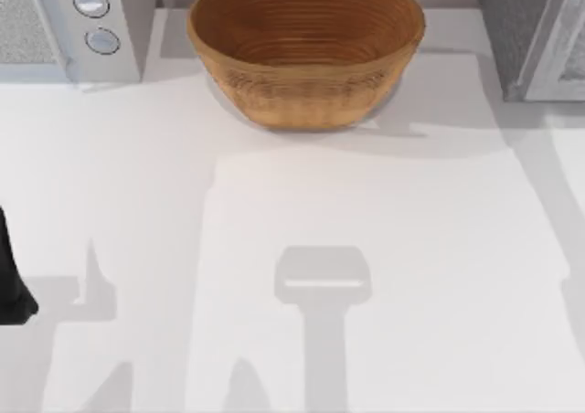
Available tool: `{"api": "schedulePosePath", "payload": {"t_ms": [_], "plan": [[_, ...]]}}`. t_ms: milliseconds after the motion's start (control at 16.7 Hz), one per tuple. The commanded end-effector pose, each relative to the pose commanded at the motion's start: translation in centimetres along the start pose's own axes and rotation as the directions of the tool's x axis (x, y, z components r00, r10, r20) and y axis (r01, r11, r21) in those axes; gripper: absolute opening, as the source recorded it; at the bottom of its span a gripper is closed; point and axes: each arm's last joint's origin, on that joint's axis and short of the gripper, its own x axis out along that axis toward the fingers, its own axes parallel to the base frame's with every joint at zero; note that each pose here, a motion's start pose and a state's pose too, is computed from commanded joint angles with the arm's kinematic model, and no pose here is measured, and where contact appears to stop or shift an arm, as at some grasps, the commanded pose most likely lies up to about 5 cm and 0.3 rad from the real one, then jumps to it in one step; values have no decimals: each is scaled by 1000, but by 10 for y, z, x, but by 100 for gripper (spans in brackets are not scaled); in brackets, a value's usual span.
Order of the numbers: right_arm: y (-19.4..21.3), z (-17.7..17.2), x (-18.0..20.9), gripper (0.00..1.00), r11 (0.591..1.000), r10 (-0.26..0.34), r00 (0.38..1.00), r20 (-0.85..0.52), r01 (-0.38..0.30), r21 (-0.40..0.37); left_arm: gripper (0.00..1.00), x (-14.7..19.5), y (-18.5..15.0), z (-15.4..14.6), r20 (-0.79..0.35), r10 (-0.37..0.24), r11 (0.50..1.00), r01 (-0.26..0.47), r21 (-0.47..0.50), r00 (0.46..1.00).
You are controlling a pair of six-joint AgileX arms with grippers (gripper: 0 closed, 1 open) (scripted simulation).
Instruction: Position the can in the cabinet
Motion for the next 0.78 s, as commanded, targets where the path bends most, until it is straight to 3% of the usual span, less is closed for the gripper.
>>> {"api": "schedulePosePath", "payload": {"t_ms": [780], "plan": [[-2, -1, 59, 0, 1000, -1, 1000, 2, 1, 1, 100, 0, 0, 0, 0, 0, 1000, 0, 0, 1000]]}}
